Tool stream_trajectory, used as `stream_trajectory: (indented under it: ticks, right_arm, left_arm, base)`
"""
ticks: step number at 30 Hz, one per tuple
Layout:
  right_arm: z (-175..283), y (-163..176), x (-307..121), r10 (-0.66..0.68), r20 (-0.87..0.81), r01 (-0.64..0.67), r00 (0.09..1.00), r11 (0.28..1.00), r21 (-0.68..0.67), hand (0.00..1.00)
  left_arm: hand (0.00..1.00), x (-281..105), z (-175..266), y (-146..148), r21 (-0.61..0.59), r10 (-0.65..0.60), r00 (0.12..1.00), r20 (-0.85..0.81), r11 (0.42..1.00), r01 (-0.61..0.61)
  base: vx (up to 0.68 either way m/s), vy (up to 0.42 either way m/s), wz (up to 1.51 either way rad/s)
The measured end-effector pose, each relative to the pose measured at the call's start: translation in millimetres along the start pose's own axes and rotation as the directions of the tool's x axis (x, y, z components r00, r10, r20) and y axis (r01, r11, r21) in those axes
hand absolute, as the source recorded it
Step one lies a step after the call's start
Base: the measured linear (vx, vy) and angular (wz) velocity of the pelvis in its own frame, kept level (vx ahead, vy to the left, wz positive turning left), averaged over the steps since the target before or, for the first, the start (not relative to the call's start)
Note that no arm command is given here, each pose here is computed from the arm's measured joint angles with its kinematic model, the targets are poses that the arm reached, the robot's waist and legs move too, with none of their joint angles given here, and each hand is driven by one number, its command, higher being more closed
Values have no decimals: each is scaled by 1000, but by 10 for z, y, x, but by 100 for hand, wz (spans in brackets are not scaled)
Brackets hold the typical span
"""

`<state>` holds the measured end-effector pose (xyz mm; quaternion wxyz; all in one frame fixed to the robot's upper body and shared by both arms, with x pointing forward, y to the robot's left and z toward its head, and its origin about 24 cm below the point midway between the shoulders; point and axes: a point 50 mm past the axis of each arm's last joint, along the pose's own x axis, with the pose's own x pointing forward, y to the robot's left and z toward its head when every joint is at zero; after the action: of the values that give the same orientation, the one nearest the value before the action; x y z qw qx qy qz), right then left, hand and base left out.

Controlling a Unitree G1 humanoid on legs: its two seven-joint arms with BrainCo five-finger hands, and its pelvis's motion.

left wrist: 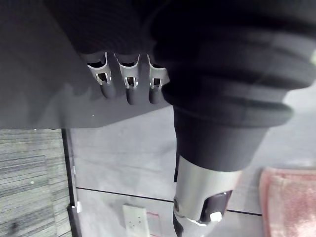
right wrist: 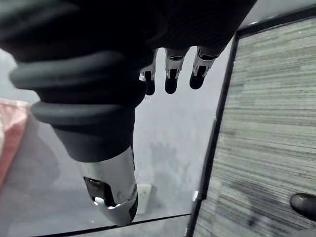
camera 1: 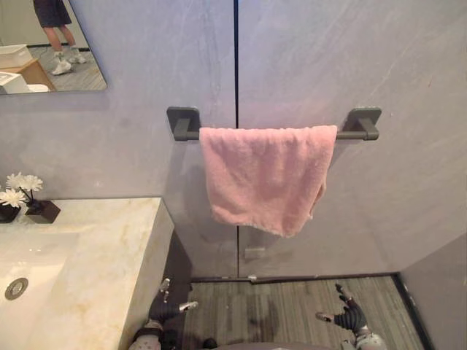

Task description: Organize washtable

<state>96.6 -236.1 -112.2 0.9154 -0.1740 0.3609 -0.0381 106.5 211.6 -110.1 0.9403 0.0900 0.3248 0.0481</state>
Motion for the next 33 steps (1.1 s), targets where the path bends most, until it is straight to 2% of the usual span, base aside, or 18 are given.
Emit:
stream_trajectory:
  ticks: [6, 12, 17, 21, 23, 26, 28, 33]
  right_arm:
    - [-129, 31, -17, 20, -68, -22, 997, 999, -26, 0]
    - [16, 81, 78, 61, -23, -63, 998, 995, -73, 0]
    - [270, 247, 194, 112, 48, -107, 993, 991, -84, 0]
    - [299, 360, 151, 140, 70, -136, 988, 989, -55, 0]
    - [409, 320, 216, 129, 103, -124, 986, 991, -57, 0]
    - [573, 204, 298, 83, 161, -76, 983, 996, -55, 0]
    - [482, 119, 281, 67, 135, -58, 989, 996, -68, 0]
    - [342, 107, 213, 49, 90, -46, 995, 998, -31, 0]
  left_arm:
    - [0, -30, -153, -13, 31, -6, 997, -74, 999, 9]
    - [0, -25, -155, -8, 31, 1, 997, -78, 1000, 1]
    - [0, 195, 263, 39, 32, 25, 997, 71, 999, -27]
    - [0, 198, 385, 74, 15, 51, 991, 125, 998, -54]
    - [0, 192, 375, 75, -19, 66, 991, 120, 998, -64]
    - [0, 128, 358, -89, -88, 63, 991, 122, 995, -52]
    - [0, 121, 368, -190, -140, 47, 991, 122, 990, -29]
    - [0, 49, 249, -181, -117, 34, 996, 87, 993, -24]
  base:
    - [21, -5, -1]
    - [2, -8, -12]
    - [-49, -17, 27]
    - [-59, -195, 91]
    - [-259, -329, 45]
    - [-377, -329, 47]
    - [-480, -282, 103]
    - [-279, -133, 87]
